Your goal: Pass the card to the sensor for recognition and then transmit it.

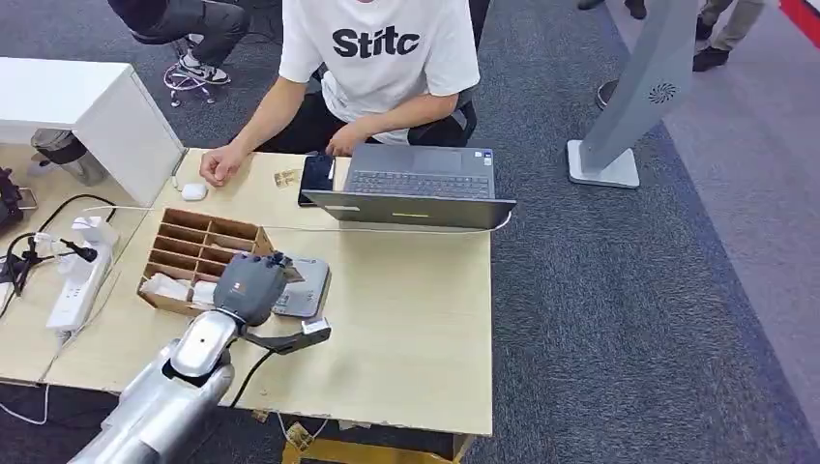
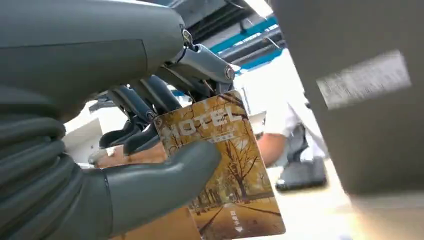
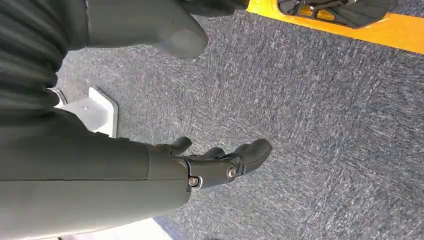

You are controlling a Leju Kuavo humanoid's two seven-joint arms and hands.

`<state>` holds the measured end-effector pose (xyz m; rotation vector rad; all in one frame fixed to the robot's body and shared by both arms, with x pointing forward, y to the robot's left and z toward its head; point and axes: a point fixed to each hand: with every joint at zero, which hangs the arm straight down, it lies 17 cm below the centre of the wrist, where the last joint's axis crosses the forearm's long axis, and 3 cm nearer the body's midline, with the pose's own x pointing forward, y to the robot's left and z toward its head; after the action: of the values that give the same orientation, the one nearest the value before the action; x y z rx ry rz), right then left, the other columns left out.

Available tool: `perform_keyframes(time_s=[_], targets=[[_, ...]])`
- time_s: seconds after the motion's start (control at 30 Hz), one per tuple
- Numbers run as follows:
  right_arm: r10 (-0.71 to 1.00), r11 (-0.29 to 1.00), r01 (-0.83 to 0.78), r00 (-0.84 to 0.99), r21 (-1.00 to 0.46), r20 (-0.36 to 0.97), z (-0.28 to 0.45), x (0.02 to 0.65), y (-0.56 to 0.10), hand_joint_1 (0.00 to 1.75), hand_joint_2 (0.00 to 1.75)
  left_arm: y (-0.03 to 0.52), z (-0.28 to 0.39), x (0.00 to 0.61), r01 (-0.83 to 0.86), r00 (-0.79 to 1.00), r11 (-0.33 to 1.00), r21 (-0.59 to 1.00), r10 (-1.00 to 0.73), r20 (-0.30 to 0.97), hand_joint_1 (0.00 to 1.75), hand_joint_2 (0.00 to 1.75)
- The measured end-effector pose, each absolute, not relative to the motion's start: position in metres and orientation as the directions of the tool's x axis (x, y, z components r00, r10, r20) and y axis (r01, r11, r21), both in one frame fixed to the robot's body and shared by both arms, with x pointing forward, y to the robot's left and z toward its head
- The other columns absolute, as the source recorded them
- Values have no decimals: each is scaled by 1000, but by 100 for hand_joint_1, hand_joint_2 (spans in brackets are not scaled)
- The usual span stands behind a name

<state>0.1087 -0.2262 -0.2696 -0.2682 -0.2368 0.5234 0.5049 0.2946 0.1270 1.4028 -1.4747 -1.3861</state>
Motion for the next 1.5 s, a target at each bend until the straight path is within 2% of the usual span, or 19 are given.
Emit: perform_keyframes(time_s=[0.2, 0.43, 0.53, 0.7, 1.07, 1.1, 1.13, 1.4, 1.5], targets=[[516, 834, -454, 843, -314, 153, -270, 109, -227, 0, 175, 317, 207, 520, -401, -153, -98, 911, -973, -172, 175, 175], [524, 828, -462, 839, -317, 148, -269, 108, -227, 0, 175, 352, 298, 530, -556, -71, -151, 817, -971, -227, 175, 175], [524, 827, -463, 840, -318, 141, -270, 108, -228, 0, 175, 368, 327, 534, -589, -38, -144, 795, -978, -205, 175, 175], [530, 824, -468, 837, -320, 138, -270, 107, -228, 0, 175, 372, 351, 536, -622, -21, -149, 768, -978, -207, 175, 175], [533, 821, -472, 836, -321, 134, -270, 107, -228, 0, 175, 361, 354, 536, -635, -32, -132, 761, -980, -196, 175, 175], [533, 821, -472, 836, -321, 134, -270, 107, -228, 0, 175, 360, 354, 536, -636, -33, -131, 761, -980, -196, 61, 175], [533, 821, -472, 836, -321, 134, -270, 107, -228, 0, 175, 359, 353, 536, -636, -35, -128, 761, -980, -194, 0, 175], [526, 825, -466, 840, -319, 134, -270, 106, -227, 0, 175, 348, 355, 529, -669, -37, -110, 735, -983, -180, 0, 175], [520, 828, -459, 844, -320, 133, -270, 106, -228, 0, 175, 346, 339, 532, -610, -67, -36, 791, -993, -96, 0, 175]])
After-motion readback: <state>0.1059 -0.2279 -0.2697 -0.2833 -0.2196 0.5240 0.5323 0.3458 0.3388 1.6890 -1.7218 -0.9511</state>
